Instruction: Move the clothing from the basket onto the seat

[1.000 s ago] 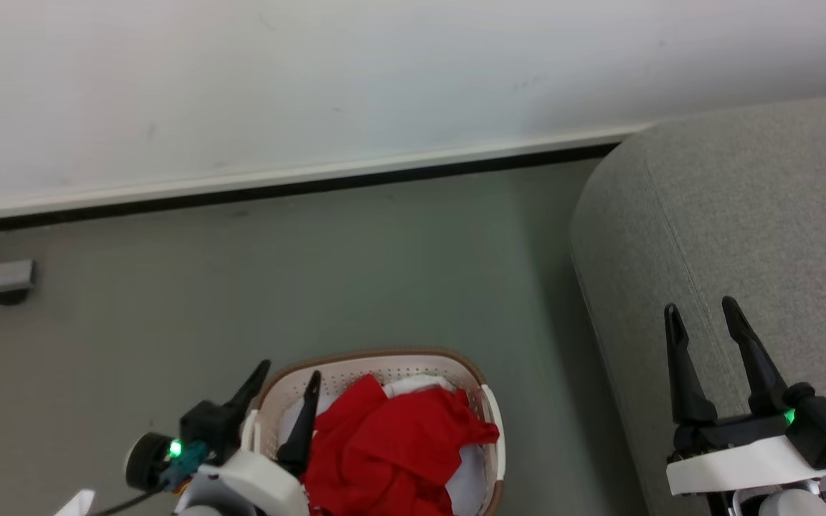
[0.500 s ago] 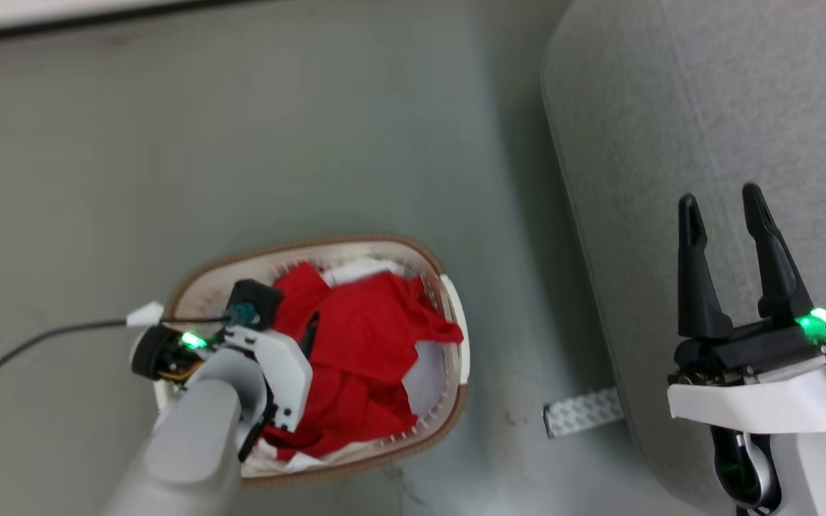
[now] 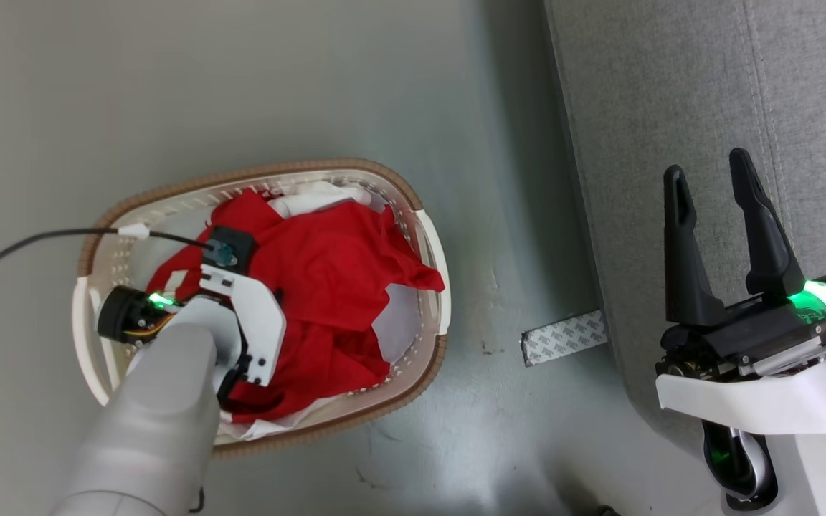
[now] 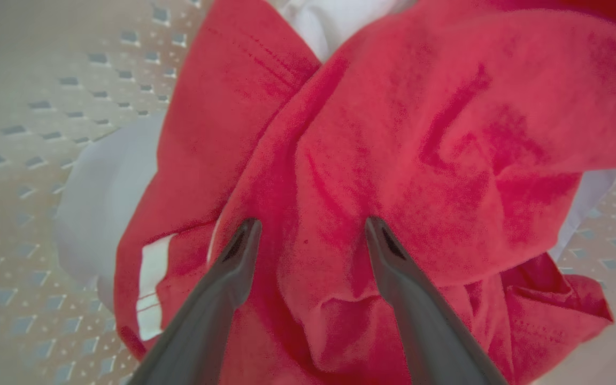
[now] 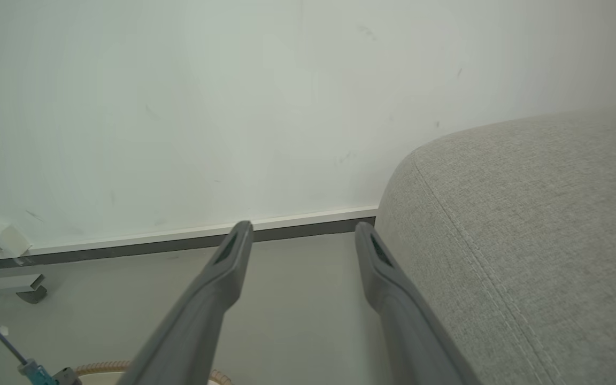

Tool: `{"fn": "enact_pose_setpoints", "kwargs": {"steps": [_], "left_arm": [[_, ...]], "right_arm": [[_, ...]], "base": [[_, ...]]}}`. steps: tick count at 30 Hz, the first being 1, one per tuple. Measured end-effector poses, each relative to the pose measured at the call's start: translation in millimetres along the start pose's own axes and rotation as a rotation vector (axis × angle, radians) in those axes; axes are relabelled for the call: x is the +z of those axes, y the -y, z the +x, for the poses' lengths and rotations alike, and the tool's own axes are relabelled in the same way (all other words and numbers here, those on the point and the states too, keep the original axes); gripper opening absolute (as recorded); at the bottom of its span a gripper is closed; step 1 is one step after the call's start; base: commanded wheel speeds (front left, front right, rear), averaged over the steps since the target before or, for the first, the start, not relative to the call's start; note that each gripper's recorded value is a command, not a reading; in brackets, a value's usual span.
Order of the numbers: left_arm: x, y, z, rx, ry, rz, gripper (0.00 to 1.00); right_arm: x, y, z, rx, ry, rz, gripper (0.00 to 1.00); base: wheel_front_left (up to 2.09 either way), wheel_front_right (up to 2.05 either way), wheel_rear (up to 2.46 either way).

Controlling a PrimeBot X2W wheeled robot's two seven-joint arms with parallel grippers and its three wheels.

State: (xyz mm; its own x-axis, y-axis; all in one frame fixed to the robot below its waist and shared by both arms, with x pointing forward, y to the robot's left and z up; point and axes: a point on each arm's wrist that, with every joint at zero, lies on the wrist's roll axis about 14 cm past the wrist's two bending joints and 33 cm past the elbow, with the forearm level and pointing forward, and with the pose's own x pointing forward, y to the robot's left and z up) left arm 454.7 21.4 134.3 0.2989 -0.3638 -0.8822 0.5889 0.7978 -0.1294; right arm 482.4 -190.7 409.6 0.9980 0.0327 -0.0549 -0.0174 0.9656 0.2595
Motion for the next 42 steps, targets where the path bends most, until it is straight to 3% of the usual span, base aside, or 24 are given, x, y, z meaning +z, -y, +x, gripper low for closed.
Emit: {"fn": "enact_pose_setpoints", "kwargs": {"steps": [3,4,5,12,20,30,42], "left_arm": [[-11.5,12.4,7.7,-0.04,-0.047,-0.034,1.0],[-14.5,15.8,8.4,-0.051,-0.057,-0.041,0.56],[-14.6,17.7,8.6,-0.056,-0.056,-0.047,0.0],[8.9,25.7,-0.4,-0.07,0.054,-0.099,0.0],[37.6,26.5,-52.3,-0.029,0.273,-0.245,0.0],[68.2,45.8,-151.5,-0.016,0.519,-0.313,0.0],[137.1,39.4,-306.5,0.082,0.923,-0.212,0.0]], "right_arm": [[-6.8,6.6,-0.6,-0.017,-0.017,-0.01,1.0],[-7.6,7.6,-1.0,-0.02,-0.02,-0.011,1.0],[-7.4,8.4,-1.4,-0.022,-0.02,-0.012,1.0],[1.8,12.0,-3.6,-0.035,-0.003,-0.017,1.0],[32.1,7.8,-19.6,-0.046,0.052,0.003,1.0],[66.8,-12.2,-71.6,-0.029,0.107,0.028,1.0],[98.8,-51.1,-123.2,0.069,0.196,0.04,1.0]], "base": [[0.0,0.0,0.0],[0.0,0.0,0.0],[0.0,0.0,0.0],[0.0,0.0,0.0],[0.0,0.0,0.0],[0.0,0.0,0.0],[0.0,0.0,0.0]]}}
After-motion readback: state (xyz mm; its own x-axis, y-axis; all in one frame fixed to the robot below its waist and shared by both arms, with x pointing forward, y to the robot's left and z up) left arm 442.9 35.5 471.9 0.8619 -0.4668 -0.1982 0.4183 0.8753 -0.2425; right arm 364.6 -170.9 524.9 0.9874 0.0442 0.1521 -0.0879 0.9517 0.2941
